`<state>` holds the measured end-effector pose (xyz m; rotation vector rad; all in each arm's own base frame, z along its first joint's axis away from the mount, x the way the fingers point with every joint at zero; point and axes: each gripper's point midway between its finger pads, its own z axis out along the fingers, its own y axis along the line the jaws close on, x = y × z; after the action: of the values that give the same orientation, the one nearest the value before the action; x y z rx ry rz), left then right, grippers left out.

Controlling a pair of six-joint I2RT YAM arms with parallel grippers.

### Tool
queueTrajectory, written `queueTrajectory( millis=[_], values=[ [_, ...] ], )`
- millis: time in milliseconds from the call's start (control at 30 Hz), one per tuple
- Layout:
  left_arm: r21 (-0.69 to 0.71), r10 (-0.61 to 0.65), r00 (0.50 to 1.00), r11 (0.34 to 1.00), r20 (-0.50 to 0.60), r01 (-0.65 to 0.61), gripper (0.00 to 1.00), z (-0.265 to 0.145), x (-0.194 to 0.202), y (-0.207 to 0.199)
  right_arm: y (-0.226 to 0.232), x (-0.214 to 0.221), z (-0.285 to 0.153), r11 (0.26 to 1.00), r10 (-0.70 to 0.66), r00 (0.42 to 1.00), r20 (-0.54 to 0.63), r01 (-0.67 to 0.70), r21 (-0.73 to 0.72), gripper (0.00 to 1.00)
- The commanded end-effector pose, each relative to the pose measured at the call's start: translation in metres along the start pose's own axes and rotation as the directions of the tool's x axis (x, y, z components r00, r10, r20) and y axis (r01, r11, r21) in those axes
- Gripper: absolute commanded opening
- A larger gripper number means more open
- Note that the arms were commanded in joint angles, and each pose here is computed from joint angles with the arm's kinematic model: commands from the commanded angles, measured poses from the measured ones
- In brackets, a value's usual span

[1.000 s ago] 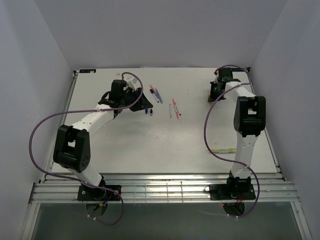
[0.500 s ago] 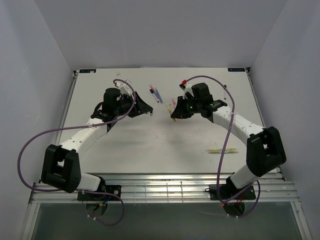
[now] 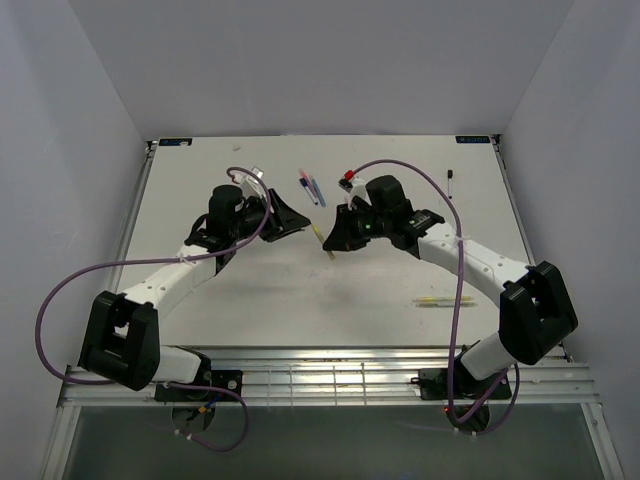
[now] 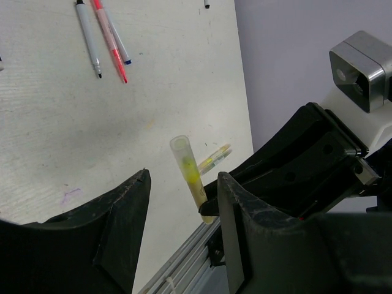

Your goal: Open the pen caps

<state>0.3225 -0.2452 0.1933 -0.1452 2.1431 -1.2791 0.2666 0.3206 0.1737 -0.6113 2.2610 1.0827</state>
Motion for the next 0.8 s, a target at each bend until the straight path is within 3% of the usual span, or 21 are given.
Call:
queueTrajectory(
  millis=[0, 467, 767],
  values=[
    [0.065, 0.014, 1.0, 0.998, 0.02, -0.015, 0.58, -0.004, -0.005, -0.023, 0.025, -0.022, -0.002, 0.998, -0.035, 0.997, 0.065, 0.039, -0.057, 0.08],
    [0.058, -0.004, 1.0, 0.998, 0.002, 0.004, 0.54, 0.007, -0.003, -0.023, 0.046, -0.025, 0.005, 0.995, -0.052, 0.997, 0.064, 0.058, -0.085, 0.08],
    [0.052, -0.011, 1.0, 0.999, -0.005, 0.011, 0.27, 0.007, -0.001, -0.021, 0.039, -0.023, 0.008, 0.997, -0.053, 0.997, 0.057, 0.057, -0.06, 0.08]
  ],
)
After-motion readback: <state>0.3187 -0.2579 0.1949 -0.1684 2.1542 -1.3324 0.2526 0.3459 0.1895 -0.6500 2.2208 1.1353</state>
